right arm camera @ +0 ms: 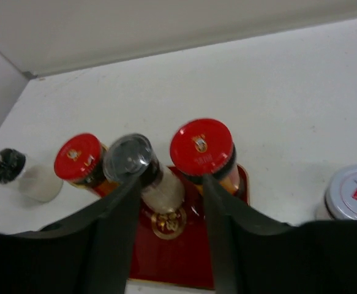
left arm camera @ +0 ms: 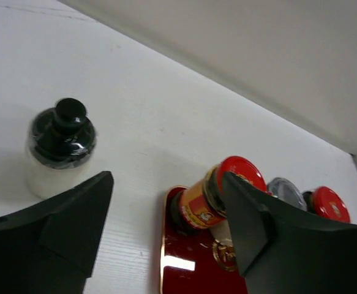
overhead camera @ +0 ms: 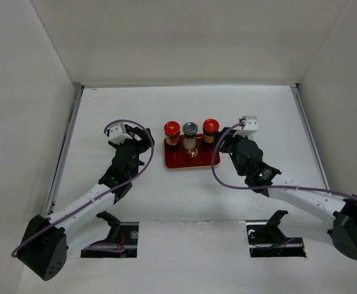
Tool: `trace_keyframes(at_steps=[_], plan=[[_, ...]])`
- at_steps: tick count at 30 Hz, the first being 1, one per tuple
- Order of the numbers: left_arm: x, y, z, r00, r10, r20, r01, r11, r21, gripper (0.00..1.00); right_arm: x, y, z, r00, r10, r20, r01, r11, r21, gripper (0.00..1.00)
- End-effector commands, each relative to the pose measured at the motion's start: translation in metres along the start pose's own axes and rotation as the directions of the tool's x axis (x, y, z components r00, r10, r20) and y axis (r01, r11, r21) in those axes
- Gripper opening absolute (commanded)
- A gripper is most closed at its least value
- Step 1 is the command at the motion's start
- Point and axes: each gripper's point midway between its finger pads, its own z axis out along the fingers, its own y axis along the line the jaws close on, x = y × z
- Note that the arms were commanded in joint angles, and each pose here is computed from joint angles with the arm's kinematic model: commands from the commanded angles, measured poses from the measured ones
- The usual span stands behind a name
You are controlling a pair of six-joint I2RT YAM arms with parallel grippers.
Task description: Organize the condiment bottles
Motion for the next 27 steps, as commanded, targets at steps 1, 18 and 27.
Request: trace_keyframes(at_steps=[1, 18, 27], plan=[[-0.035, 0.018, 0.006, 0.998, 0.036, 0.045, -0.028, 0.987, -0.161, 0.74, -0.011, -0.006, -0.017, 0.993, 0.088, 0.076, -0.087, 0.996, -0.014, 0.60], [-0.006, 0.064, 0.069, 0.935, 0.250, -0.251, -0.325, 0.887, -0.329, 0.87, 0.021, 0.011, -0.030, 0.994, 0.105, 0.035, -0.102, 0.990, -0.093, 0.92], [0.008, 0.075, 0.088, 0.920, 0.276, -0.279, -0.366, 0.857, -0.363, 0.75, 0.024, 0.013, -0.029, 0.996, 0.089, 0.028, -0.086, 0.992, -0.092, 0.94]])
